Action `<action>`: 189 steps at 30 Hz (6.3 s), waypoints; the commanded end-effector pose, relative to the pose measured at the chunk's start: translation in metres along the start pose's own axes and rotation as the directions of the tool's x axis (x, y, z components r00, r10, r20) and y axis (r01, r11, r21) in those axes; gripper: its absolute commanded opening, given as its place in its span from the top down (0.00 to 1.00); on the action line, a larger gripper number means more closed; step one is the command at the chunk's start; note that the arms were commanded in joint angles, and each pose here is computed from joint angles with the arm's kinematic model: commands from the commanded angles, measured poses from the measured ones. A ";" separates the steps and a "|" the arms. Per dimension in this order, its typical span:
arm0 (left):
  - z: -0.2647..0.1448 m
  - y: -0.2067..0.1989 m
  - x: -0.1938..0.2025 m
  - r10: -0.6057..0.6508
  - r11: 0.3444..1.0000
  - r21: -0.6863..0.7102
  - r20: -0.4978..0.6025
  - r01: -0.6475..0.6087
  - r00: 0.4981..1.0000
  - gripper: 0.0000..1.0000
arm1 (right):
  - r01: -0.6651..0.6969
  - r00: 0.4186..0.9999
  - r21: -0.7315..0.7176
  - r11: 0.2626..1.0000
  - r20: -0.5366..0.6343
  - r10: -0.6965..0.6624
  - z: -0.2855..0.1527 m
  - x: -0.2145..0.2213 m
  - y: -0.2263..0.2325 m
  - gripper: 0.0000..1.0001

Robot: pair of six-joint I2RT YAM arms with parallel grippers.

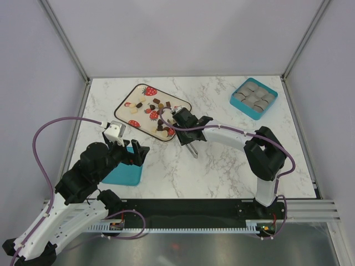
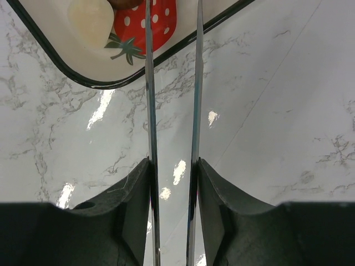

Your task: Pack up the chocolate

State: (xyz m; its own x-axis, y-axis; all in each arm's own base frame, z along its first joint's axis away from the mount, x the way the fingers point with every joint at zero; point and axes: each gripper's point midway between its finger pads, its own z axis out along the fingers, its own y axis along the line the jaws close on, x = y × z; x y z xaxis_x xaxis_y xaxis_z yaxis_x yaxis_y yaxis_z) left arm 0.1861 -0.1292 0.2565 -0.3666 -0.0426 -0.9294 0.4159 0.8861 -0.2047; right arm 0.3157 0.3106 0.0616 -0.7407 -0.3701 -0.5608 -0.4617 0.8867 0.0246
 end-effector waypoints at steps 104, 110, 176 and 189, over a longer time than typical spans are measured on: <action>0.001 -0.005 -0.004 0.037 0.999 0.032 0.019 -0.037 0.999 0.00 | -0.674 0.739 0.309 0.671 0.311 0.598 -0.044 -0.077 -0.401 0.58; 0.001 -0.005 -0.004 0.037 0.999 0.034 0.017 -0.038 0.999 0.00 | -0.675 0.737 0.308 0.670 0.308 0.601 -0.043 -0.076 -0.400 0.58; -0.005 0.012 -0.010 0.029 0.998 -0.058 0.056 -0.026 0.998 0.00 | 0.145 0.989 -0.139 0.980 0.057 -0.138 -0.068 -0.061 0.010 0.46; -0.005 0.012 -0.010 0.029 0.998 -0.056 0.057 -0.026 0.998 0.00 | 0.180 0.984 -0.102 0.978 0.030 -0.178 -0.070 -0.042 0.017 0.46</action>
State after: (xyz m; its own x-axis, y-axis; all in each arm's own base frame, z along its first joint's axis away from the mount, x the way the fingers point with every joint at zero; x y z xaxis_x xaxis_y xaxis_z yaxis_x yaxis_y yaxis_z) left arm 0.1880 -0.1190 0.2620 -0.3359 -0.0632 -0.9398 0.3782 0.9047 -0.1960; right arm 0.3040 0.3254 0.1311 -0.6523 -0.5180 -0.5534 -0.6408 0.7668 0.0375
